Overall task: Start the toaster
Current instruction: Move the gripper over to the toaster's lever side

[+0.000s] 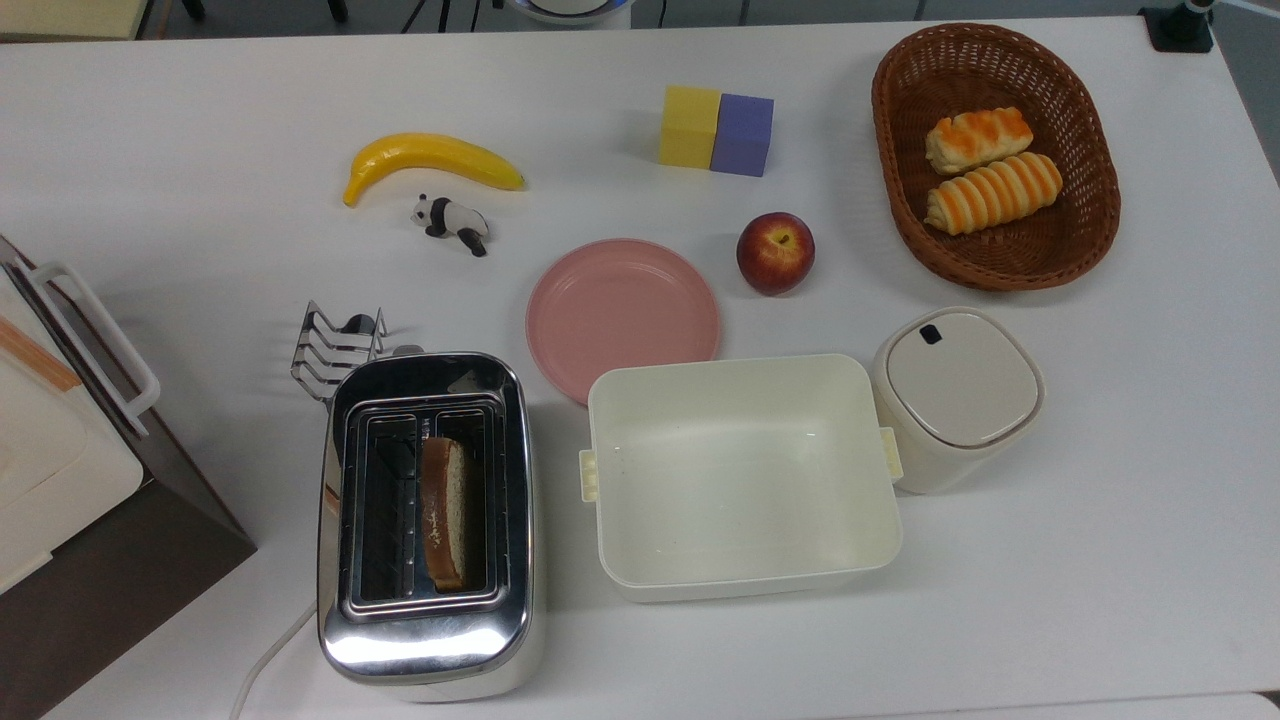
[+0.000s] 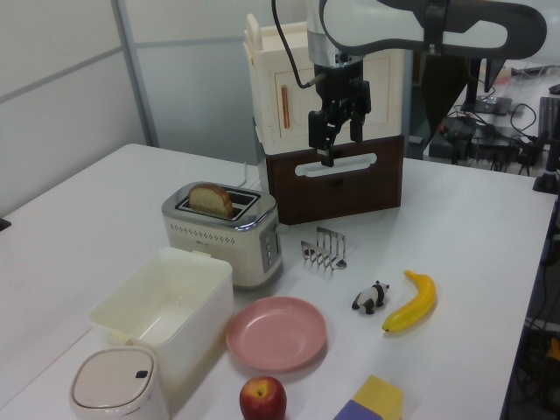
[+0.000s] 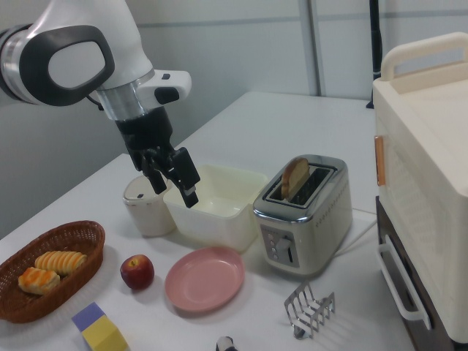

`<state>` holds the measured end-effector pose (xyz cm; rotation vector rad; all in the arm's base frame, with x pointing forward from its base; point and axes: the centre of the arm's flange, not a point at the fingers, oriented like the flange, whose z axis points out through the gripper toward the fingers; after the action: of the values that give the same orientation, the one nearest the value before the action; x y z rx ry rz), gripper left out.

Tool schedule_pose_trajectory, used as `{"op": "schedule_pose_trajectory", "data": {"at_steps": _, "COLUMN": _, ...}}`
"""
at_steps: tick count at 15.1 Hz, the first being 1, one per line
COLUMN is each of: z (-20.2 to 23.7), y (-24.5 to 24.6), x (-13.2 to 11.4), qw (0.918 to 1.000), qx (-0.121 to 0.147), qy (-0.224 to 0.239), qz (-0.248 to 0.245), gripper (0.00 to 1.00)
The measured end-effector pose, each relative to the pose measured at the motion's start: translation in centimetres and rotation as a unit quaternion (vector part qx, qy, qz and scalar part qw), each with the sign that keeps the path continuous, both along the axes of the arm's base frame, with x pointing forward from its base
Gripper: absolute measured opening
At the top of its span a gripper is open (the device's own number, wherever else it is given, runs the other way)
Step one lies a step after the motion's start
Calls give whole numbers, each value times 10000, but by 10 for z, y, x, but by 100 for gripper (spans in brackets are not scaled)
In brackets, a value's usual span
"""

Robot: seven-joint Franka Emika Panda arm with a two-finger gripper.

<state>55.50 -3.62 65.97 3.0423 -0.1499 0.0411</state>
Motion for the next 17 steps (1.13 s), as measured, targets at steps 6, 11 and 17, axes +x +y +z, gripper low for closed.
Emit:
{"op": "schedule_pose_trajectory", "data": {"at_steps": 6, "z": -18, "y": -11, "x": 26, "qw": 9995, "qx": 43, "qy": -307, "qz": -89, "gripper": 100}}
{"op": "schedule_pose_trajectory", "data": {"at_steps": 11, "z": -22, "y": -13, "x": 31, "qw": 9994, "qx": 43, "qy": -340, "qz": -104, "gripper": 82}}
{"op": "schedule_pose_trajectory", "data": {"at_steps": 17, "z": -22, "y": -13, "x": 31, "qw": 9994, "qx": 50, "qy": -339, "qz": -104, "gripper": 17}}
